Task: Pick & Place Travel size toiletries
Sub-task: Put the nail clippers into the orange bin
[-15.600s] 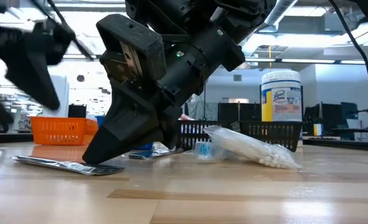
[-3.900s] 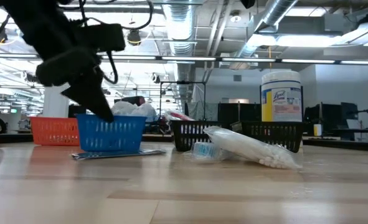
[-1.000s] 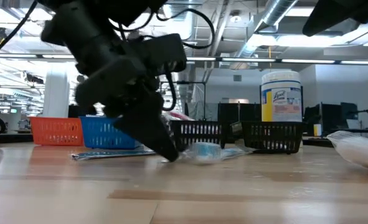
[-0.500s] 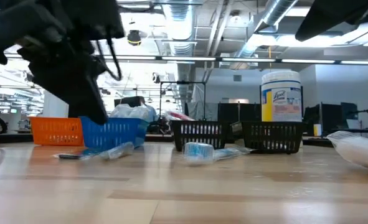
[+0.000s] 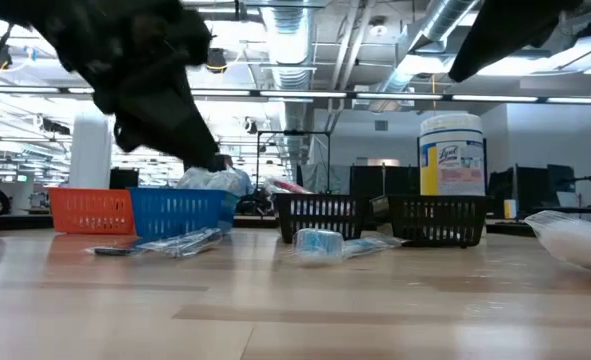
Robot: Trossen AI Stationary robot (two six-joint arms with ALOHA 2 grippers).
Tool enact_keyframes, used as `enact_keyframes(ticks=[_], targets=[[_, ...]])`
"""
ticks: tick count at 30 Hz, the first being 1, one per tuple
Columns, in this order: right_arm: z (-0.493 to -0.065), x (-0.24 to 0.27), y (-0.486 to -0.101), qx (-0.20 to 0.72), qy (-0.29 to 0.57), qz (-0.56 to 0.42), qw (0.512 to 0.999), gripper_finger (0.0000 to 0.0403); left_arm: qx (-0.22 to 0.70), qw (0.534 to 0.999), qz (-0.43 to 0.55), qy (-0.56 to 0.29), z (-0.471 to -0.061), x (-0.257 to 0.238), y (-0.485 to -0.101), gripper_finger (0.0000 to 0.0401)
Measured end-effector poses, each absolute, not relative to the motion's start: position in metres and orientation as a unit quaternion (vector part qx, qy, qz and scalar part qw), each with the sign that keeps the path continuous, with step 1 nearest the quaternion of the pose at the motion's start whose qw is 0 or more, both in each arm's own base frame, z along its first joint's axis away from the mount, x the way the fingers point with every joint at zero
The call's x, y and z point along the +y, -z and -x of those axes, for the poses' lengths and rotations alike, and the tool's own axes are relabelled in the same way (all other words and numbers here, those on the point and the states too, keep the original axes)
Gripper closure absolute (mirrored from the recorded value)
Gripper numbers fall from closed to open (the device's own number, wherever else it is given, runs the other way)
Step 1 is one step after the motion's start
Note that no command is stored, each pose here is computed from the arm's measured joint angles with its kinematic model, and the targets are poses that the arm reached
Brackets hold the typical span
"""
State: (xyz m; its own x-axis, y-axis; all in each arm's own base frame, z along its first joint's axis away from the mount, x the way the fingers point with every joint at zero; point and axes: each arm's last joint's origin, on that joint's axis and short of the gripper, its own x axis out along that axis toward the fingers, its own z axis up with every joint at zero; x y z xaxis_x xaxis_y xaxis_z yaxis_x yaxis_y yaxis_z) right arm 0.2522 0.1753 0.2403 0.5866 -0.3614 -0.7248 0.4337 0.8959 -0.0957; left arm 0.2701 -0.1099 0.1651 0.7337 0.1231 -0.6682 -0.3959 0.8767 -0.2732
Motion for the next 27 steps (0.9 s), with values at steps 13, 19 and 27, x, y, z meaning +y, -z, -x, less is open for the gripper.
enact_keyframes(ticks=[13,19,27], targets=[[-0.252,0.175,-0.240,0.401,0.218,-0.030,0.889,0.0403,0.405,0.849,0.307,-0.144,-0.284,-0.100,-0.137,0.0113],[-0.253,0.175,-0.240,0.399,0.217,-0.032,0.890,0.0403,0.404,0.848,0.308,-0.151,-0.293,-0.098,-0.136,0.0112],[-0.253,0.175,-0.241,0.398,0.217,-0.034,0.891,0.0403,0.439,0.834,0.285,-0.174,-0.296,-0.099,-0.125,0.0112]])
